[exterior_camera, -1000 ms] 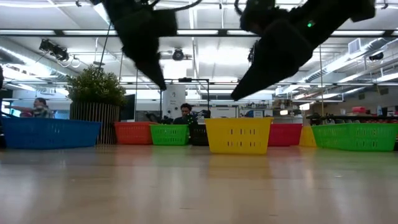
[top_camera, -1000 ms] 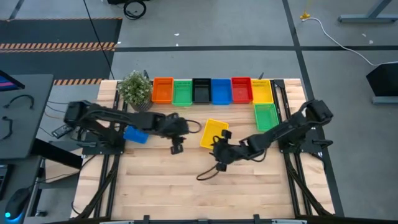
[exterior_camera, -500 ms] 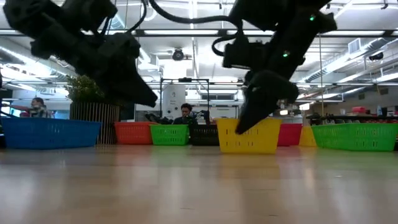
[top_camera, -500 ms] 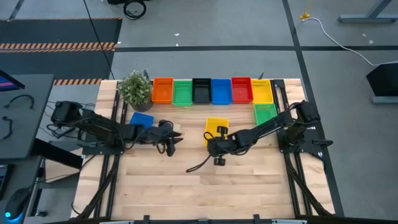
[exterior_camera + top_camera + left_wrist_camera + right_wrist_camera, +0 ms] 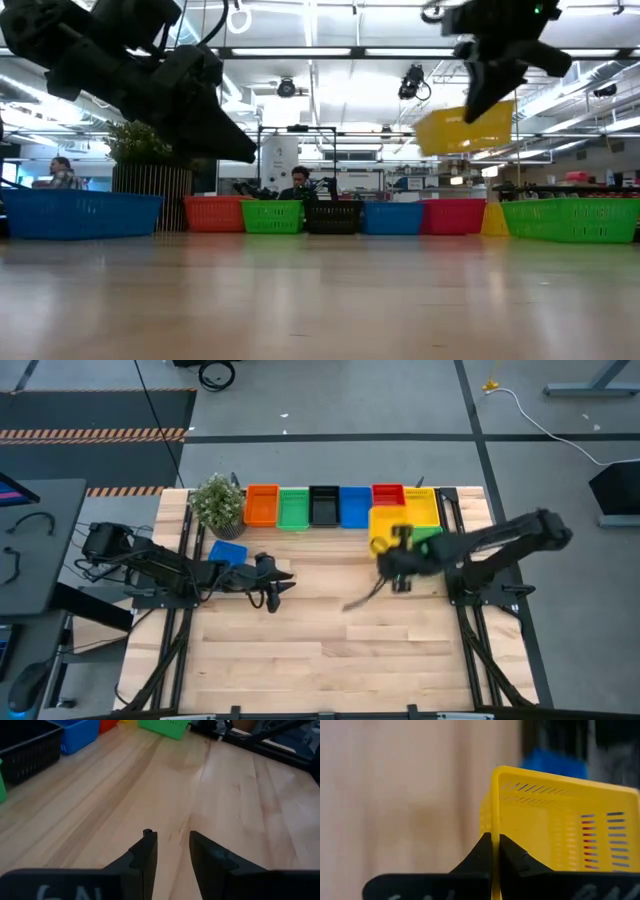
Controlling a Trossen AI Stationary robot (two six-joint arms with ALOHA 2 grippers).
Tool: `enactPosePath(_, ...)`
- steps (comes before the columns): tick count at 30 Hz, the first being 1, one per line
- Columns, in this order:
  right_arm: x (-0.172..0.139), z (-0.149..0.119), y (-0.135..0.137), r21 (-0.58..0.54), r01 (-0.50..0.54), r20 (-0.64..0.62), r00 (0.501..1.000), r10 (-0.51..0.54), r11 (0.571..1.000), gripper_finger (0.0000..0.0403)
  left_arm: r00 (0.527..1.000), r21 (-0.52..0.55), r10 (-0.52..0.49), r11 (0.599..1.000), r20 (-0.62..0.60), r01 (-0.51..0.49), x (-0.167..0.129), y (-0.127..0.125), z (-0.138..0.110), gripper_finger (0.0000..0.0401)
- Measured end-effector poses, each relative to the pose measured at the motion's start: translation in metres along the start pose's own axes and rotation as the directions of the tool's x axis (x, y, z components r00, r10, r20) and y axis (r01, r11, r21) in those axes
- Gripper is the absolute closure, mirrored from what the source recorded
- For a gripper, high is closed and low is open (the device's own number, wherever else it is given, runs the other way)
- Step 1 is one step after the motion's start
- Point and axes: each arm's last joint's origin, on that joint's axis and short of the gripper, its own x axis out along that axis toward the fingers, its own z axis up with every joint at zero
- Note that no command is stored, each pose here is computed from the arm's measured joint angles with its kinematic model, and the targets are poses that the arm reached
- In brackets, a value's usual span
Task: Stack baskets by color
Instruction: Stack the bottom yellow bin on top of the top yellow bin
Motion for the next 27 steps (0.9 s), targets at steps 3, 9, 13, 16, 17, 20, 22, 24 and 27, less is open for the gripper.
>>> enactPosePath(3,-0.002,-0.021,-0.036,0.038,0.042,-0.104,0.994,-0.037,0.998,0.0394,1.000,0.001,-0.002,1.000,0.005,0.002,0.000,0.000,0.000,0.0282)
enactPosePath(9,0.017,-0.050,-0.096,0.064,0.026,-0.229,0.973,-0.010,0.998,0.0394,1.000,0.023,-0.007,1.000,0.017,0.006,0.000,-0.001,0.002,0.0282)
enactPosePath(13,0.042,-0.062,-0.126,0.043,-0.089,-0.255,0.962,0.097,0.995,0.0394,1.000,0.026,-0.007,1.000,0.017,0.006,0.000,-0.001,0.002,0.0282)
enactPosePath(16,0.062,-0.069,-0.140,-0.027,-0.111,-0.323,0.941,0.097,0.993,0.0394,1.000,0.026,-0.007,1.000,0.017,0.007,0.000,-0.001,0.002,0.0282)
enactPosePath(17,0.069,-0.072,-0.144,-0.034,-0.111,-0.351,0.932,0.092,0.993,0.0394,1.000,0.026,-0.007,1.000,0.017,0.007,0.000,-0.001,0.002,0.0282)
enactPosePath(20,0.084,-0.082,-0.151,-0.028,-0.147,-0.425,0.897,0.122,0.989,0.0393,1.000,0.024,-0.008,1.000,0.019,0.007,0.000,-0.001,0.002,0.0282)
enactPosePath(22,0.090,-0.088,-0.154,-0.010,-0.177,-0.468,0.871,0.151,0.984,0.0393,1.000,0.023,-0.009,1.000,0.021,0.008,0.000,-0.001,0.002,0.0282)
enactPosePath(24,0.094,-0.093,-0.157,0.012,-0.189,-0.489,0.856,0.171,0.982,0.0393,1.000,0.022,-0.009,1.000,0.022,0.009,0.000,-0.001,0.002,0.0282)
enactPosePath(27,0.099,-0.096,-0.159,0.038,-0.222,-0.482,0.850,0.212,0.974,0.0393,1.000,0.015,-0.009,1.000,0.022,0.009,0.000,-0.001,0.002,0.0282)
